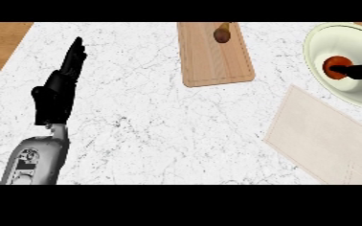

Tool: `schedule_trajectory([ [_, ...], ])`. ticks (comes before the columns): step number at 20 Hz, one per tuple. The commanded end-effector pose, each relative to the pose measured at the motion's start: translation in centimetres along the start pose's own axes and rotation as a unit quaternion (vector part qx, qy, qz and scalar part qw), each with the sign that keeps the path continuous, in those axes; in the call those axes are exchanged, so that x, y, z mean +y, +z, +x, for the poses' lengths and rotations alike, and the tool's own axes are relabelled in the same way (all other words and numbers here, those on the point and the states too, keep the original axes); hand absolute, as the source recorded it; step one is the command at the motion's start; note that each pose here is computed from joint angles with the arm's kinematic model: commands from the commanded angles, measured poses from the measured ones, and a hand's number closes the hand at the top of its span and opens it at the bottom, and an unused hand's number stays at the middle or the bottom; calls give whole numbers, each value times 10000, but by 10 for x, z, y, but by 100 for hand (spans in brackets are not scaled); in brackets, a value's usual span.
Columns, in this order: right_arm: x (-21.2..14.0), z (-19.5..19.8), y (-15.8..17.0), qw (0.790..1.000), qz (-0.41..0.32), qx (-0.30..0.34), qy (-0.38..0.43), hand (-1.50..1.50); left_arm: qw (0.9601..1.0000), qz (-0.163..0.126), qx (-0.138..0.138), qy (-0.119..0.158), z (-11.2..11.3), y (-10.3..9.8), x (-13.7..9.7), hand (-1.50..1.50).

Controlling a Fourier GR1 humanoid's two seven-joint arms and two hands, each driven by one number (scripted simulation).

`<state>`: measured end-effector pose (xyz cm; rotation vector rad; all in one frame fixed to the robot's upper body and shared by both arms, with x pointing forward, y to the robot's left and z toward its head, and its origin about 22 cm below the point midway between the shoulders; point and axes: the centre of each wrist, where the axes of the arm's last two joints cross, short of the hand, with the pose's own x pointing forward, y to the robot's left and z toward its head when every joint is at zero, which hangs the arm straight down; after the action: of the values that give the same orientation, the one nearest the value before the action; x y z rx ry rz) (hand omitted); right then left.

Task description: Pick the tomato from the placemat and place it in the bowl

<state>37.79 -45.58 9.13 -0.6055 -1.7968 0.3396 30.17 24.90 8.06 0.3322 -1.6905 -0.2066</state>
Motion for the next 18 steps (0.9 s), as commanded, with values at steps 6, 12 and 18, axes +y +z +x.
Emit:
schedule_trajectory([
  [6, -69, -16, 36, 9957, -64, -9, -924, -150, 9999, 37, 146, 5, -8, 1, 4, 0],
  [12, -113, -29, 77, 9896, 194, -66, -1426, -150, 9997, 182, 73, -112, -2, 8, 17, 0],
  [18, -118, -30, 83, 9865, 484, -160, -1554, -150, 9998, 163, 87, 2, -1, 14, 4, 0],
])
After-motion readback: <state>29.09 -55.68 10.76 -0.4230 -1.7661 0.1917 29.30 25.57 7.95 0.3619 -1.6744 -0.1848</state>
